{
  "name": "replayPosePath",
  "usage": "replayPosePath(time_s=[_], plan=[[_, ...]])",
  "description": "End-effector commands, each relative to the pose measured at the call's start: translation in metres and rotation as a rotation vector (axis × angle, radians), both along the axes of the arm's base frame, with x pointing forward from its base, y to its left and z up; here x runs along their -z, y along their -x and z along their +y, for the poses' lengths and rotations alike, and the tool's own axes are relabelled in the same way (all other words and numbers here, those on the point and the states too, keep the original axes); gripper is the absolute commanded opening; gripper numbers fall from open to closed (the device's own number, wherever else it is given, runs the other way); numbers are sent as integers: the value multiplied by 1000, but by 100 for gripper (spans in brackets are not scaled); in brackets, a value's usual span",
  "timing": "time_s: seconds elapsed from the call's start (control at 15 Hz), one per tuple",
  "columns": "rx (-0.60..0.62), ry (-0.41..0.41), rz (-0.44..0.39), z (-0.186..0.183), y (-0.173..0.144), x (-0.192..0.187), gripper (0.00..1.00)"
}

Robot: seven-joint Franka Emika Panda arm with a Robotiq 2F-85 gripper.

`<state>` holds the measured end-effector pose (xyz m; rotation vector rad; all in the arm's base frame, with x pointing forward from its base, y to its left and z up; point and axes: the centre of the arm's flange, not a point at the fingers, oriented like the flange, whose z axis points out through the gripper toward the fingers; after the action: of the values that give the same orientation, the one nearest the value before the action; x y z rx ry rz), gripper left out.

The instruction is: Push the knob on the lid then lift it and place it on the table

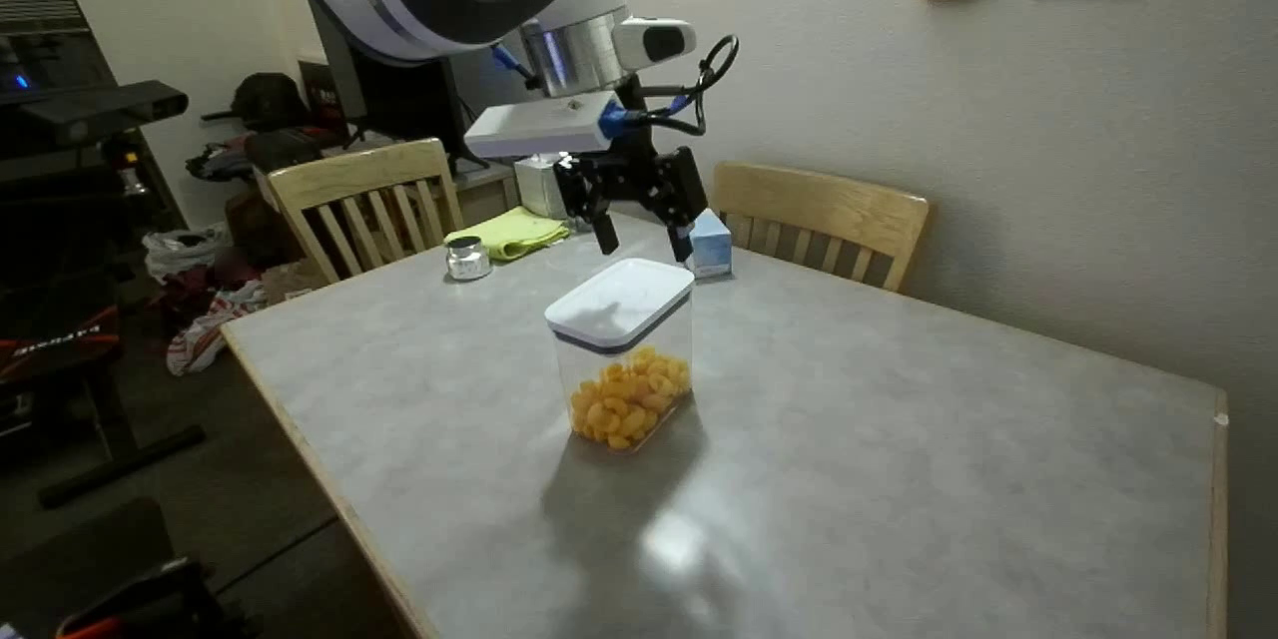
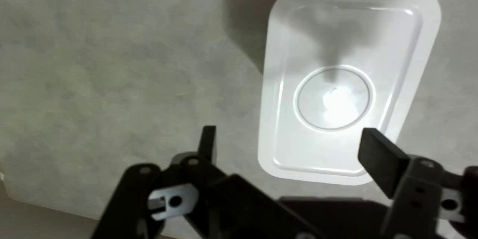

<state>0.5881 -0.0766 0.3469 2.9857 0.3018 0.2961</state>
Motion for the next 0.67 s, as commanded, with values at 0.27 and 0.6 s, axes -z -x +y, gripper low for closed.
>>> replayPosePath(time_s=[0.27, 0.6], plan=[[-17, -62, 52, 20, -8, 27, 48], [-11, -84, 60, 22, -10, 32, 13]])
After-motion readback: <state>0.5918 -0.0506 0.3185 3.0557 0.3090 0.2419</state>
